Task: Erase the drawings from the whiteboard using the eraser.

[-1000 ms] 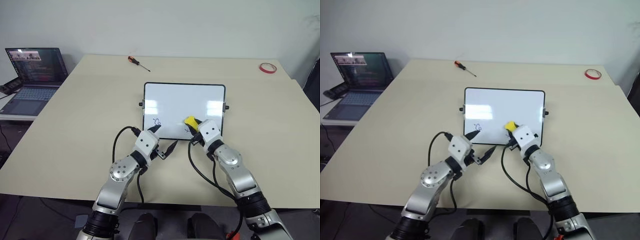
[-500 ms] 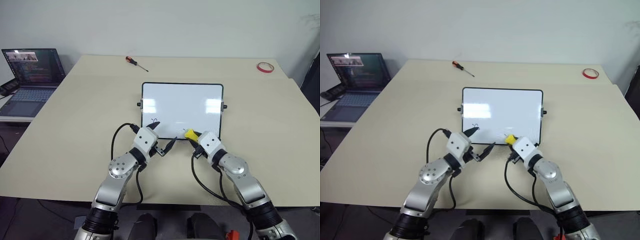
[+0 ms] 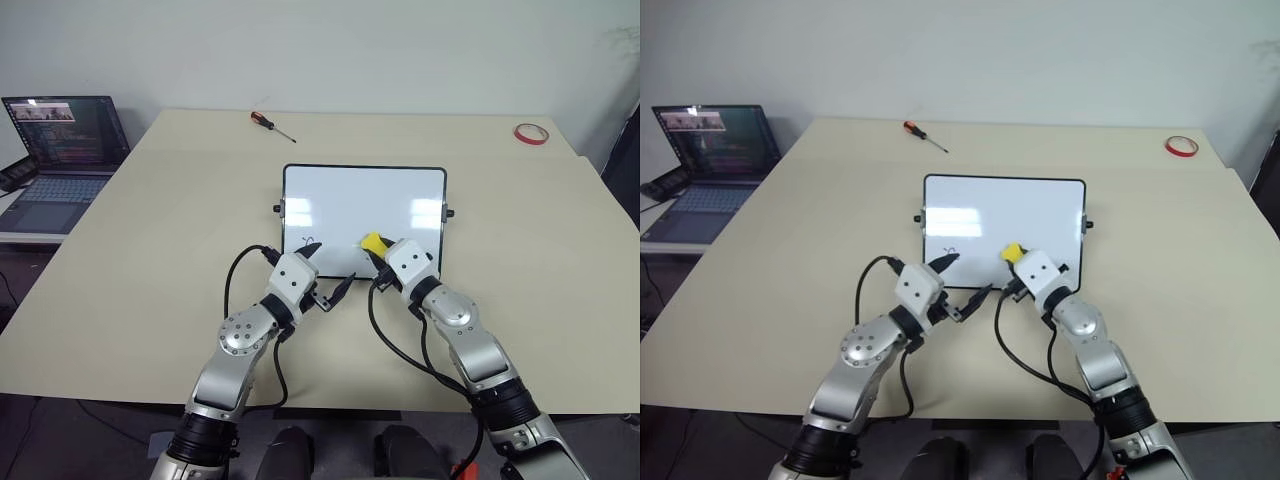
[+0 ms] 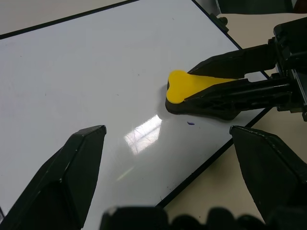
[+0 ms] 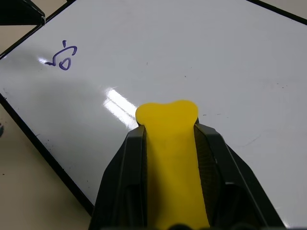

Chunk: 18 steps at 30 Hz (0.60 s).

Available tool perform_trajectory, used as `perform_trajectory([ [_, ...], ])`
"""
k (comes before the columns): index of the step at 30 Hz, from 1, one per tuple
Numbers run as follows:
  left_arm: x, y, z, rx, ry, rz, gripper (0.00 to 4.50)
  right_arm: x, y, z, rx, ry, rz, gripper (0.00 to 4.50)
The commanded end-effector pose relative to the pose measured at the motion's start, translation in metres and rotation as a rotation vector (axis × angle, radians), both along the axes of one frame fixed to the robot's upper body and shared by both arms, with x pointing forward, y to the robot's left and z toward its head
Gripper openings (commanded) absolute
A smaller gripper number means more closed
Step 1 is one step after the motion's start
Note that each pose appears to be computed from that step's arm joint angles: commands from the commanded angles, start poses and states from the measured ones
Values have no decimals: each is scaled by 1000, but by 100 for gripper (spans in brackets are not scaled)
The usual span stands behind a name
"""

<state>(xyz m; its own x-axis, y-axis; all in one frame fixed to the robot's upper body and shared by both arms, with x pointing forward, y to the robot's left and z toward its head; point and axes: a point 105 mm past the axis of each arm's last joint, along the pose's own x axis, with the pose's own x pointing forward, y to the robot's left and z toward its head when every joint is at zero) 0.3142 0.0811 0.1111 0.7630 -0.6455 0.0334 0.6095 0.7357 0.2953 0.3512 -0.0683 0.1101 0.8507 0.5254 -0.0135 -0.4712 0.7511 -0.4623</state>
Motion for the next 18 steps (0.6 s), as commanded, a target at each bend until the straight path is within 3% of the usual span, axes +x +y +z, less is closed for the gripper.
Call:
perform_trajectory([
  [1,0,-1,9,-13,-37,-1,450,-6,-7,-12,-52,36,17,109],
  [11,0,-2,9,-16,-37,-1,450,-27,-31,-33,-122,116,19,109],
  [14,1,-2,9,-18,-37,-2,450,-26,-34,-29,-114,108,3,109],
  [18,-1,-3,8,-19,-37,-10,450,-24,-39,-3,-29,55,-26,109],
])
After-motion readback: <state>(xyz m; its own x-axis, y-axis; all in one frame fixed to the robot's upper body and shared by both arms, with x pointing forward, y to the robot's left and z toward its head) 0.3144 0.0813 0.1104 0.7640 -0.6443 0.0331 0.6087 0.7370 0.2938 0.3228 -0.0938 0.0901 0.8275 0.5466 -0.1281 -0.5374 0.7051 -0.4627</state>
